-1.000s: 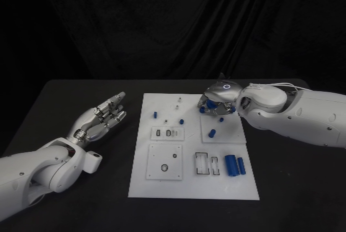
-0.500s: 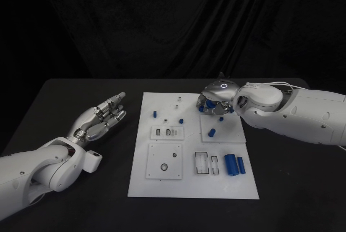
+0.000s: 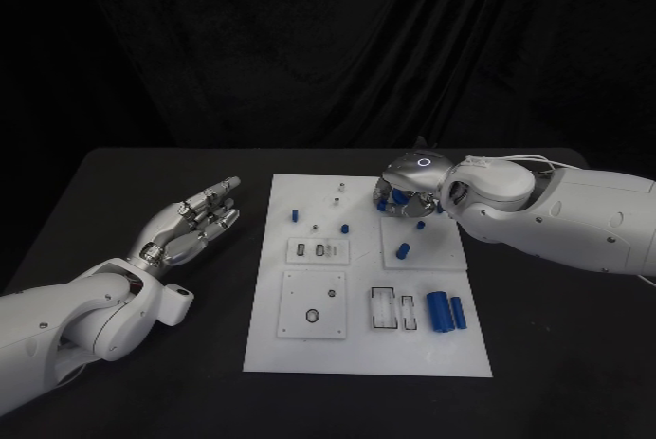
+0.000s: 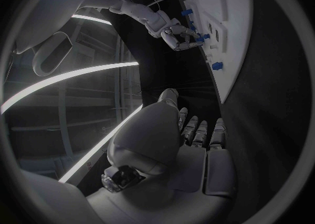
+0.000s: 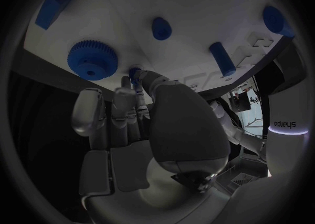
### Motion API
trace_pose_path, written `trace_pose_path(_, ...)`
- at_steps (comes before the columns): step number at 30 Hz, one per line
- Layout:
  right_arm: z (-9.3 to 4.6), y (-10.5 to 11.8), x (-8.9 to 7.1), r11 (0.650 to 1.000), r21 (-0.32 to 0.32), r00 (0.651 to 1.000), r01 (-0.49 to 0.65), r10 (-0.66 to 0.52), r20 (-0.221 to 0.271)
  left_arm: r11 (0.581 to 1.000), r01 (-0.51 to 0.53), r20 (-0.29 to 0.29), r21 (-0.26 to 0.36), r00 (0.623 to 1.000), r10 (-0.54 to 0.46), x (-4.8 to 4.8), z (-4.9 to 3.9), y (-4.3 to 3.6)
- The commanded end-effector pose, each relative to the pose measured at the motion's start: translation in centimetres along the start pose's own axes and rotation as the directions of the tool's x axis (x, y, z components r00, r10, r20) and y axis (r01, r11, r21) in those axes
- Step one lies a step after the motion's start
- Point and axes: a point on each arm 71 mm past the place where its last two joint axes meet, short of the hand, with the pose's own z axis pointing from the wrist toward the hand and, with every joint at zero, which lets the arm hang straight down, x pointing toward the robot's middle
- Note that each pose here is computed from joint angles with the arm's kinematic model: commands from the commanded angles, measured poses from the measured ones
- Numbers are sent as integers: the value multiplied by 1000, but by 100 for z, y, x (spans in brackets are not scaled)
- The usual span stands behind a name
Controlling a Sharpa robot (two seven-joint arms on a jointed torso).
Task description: Assemble the parts on the task board
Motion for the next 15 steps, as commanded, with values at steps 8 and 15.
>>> trace_pose_path(8,-80,16,-26,1000,15,999,-2,1,45,989,5,-12,151,1000,-3,-2,-12,-117)
trace_pose_path(15,-78,23,-216,1000,18,995,9,-10,99,989,2,-8,147,1000,-1,-10,-25,-119)
